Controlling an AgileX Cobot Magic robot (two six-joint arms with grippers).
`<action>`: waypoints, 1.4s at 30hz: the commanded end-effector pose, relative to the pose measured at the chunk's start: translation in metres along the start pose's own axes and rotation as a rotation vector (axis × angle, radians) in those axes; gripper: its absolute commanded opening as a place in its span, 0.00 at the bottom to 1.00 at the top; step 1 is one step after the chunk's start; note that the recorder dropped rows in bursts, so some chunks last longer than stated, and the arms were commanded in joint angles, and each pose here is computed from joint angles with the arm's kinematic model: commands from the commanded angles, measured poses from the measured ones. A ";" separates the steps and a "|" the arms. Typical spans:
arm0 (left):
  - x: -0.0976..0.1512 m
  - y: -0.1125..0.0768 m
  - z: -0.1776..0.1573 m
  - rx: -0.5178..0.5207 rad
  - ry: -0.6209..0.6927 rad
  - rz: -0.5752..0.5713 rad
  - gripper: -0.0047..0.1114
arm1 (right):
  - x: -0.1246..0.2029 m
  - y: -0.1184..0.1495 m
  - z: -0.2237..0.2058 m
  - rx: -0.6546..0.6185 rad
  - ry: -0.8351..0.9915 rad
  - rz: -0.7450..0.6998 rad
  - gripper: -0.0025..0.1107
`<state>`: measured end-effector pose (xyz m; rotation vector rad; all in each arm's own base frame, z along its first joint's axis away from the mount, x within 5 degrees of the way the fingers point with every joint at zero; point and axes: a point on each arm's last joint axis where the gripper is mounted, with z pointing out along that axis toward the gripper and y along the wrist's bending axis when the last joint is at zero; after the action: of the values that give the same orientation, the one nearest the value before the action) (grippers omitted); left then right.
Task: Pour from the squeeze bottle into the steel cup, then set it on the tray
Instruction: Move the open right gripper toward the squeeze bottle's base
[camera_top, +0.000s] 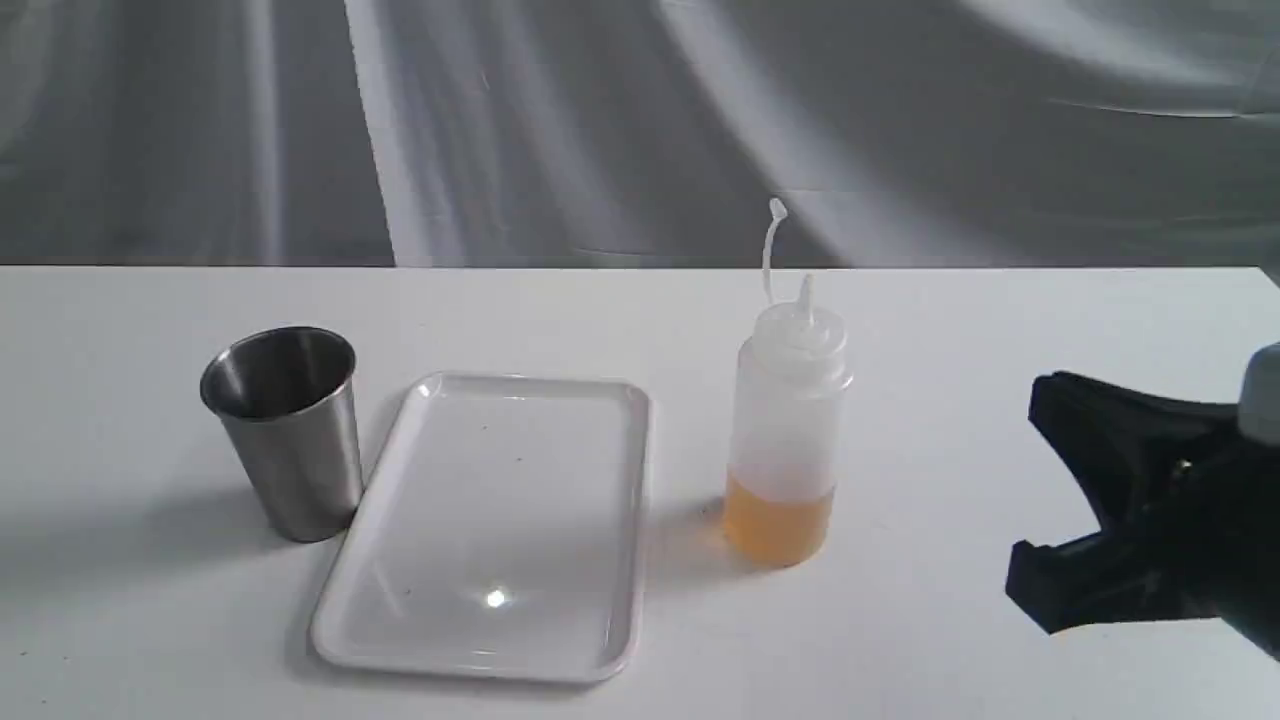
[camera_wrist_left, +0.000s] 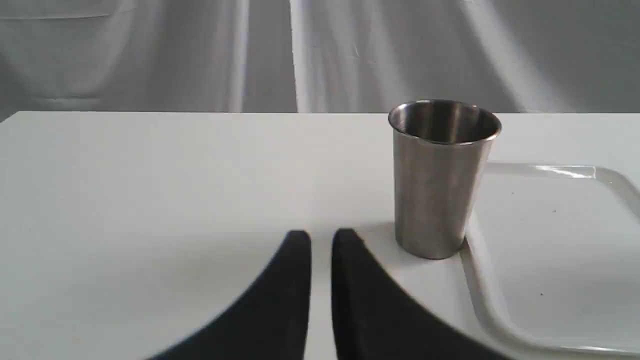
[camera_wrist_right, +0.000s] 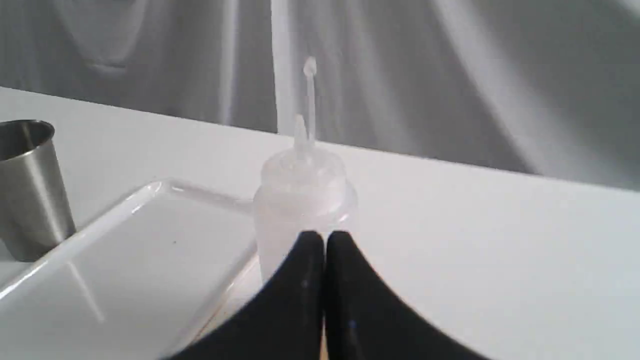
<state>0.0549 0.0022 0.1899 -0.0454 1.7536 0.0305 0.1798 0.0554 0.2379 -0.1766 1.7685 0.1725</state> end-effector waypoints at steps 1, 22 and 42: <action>0.001 0.000 0.000 0.006 -0.005 -0.005 0.11 | 0.012 0.000 0.004 0.011 0.035 0.083 0.02; 0.001 0.000 0.000 0.006 -0.005 -0.004 0.11 | 0.061 0.024 0.049 -0.066 0.094 -0.124 0.02; 0.001 0.000 0.000 0.006 -0.005 -0.009 0.11 | 0.088 0.028 0.065 -0.088 0.107 -0.132 0.95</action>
<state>0.0549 0.0022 0.1899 -0.0454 1.7536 0.0305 0.2194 0.0936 0.1420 -0.3617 1.8530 0.1400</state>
